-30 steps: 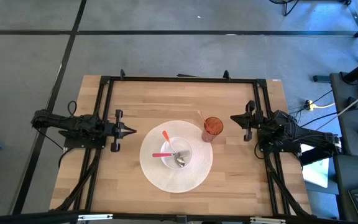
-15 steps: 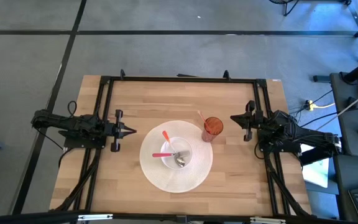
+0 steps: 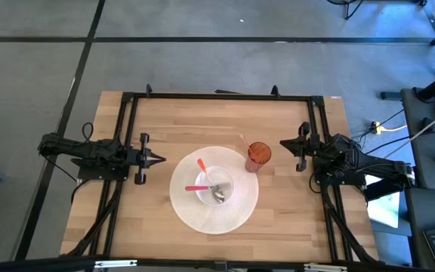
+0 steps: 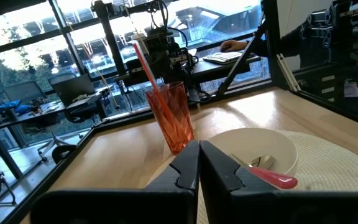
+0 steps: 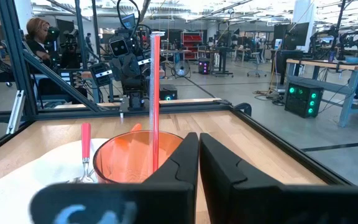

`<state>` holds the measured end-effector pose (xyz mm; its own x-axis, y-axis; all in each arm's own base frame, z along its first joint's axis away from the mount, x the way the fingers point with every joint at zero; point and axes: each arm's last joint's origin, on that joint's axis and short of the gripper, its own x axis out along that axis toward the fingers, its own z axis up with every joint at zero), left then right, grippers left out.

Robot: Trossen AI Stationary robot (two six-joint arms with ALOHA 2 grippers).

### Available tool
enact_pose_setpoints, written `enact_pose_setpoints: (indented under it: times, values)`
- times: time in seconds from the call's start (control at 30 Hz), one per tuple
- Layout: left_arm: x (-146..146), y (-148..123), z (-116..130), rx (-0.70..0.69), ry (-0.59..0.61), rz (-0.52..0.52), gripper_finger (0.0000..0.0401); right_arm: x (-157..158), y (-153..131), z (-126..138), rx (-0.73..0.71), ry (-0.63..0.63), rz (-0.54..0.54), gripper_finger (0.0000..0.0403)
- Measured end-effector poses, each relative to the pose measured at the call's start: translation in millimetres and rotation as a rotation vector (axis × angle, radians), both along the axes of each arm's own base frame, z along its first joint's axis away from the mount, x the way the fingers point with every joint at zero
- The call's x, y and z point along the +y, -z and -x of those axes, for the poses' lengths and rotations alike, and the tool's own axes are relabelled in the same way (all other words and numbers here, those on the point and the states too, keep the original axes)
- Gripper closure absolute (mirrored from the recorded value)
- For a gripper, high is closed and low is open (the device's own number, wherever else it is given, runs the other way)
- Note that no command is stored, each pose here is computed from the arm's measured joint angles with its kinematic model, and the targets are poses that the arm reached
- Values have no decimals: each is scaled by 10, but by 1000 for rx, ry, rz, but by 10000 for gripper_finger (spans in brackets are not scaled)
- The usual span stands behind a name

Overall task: Pick & Place Utensil
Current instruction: Return to Home Position

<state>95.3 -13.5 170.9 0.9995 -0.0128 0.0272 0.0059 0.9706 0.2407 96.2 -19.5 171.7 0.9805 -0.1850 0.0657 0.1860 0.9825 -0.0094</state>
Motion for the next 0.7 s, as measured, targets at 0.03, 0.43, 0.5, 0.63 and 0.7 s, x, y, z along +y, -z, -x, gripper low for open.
enact_pose_setpoints:
  times: [0.03, 0.43, 0.5, 0.63, 0.7]
  values:
    - [0, 0, 0, 0, 0, 0, 397, 0, 0, 0, 0, 0, 0, 386]
    - [0, 0, 0, 0, 0, 0, 396, 0, 0, 0, 0, 0, 0, 386]
    - [0, 0, 0, 0, -1, 0, 397, 0, 0, 0, 0, 0, 0, 386]
    - [0, 0, 0, 0, -1, 0, 395, 0, 0, 0, 0, 0, 0, 386]
    - [0, 0, 0, 0, -1, 0, 394, 0, 0, 0, 0, 0, 0, 386]
